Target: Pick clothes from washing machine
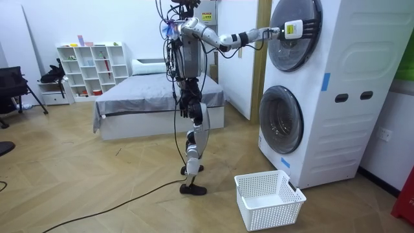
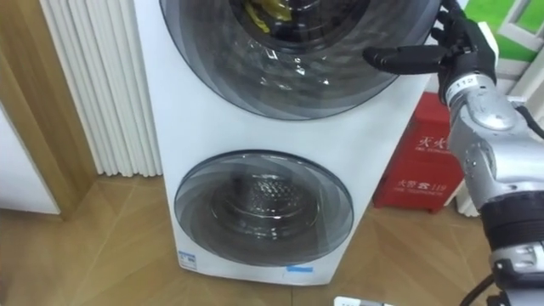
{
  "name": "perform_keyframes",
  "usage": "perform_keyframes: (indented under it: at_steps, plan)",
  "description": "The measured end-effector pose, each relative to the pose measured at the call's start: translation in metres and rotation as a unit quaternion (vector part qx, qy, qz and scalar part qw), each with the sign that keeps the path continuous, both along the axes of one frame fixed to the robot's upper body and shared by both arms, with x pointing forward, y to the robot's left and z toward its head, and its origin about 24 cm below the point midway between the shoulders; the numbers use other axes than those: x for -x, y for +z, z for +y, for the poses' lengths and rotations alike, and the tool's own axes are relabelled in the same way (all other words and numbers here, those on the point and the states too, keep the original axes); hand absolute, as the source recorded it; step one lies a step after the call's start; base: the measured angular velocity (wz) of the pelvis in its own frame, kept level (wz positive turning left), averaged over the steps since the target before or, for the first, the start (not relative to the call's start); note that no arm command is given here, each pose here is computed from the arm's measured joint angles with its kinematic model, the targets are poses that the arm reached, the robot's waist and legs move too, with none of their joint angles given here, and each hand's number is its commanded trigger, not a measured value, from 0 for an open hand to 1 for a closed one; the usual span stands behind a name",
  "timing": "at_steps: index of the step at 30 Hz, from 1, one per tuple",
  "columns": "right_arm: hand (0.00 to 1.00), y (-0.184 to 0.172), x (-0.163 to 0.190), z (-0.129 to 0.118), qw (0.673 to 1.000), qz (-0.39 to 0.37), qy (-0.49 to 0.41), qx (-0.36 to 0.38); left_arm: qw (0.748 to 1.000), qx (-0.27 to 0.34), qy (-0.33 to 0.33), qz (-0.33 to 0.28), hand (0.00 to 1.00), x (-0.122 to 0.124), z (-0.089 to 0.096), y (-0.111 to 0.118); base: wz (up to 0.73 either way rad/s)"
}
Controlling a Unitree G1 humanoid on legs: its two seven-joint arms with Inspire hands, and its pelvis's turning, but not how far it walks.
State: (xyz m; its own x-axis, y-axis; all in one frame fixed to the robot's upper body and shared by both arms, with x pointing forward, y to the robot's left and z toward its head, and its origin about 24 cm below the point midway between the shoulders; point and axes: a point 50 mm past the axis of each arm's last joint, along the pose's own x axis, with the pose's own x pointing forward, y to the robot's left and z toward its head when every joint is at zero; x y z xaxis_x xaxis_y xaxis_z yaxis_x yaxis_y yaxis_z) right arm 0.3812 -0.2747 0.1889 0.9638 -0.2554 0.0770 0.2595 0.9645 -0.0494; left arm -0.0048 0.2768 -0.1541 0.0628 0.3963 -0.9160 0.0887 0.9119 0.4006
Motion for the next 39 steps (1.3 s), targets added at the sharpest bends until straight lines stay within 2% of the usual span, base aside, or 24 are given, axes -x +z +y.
perform_keyframes:
  at_steps: [3,10,27,39]
  plan:
    - [0.00,-0.007,0.003,-0.015,1.000,0.022,-0.015,-0.003,1.000,0.001,0.000,-0.003,0.00,-0.002,0.000,0.000,0.11]
    - [0.00,-0.026,0.005,-0.026,0.998,0.058,-0.028,-0.019,1.000,0.001,0.000,-0.002,0.00,-0.003,0.000,0.000,0.11]
    - [0.00,-0.038,0.008,-0.034,0.995,0.073,-0.014,-0.072,1.000,-0.005,-0.005,-0.023,0.00,-0.012,0.002,0.001,0.03]
    - [0.00,-0.027,0.006,-0.031,0.997,0.057,-0.004,-0.056,0.999,-0.014,0.004,-0.036,0.00,-0.010,0.006,0.004,0.00]
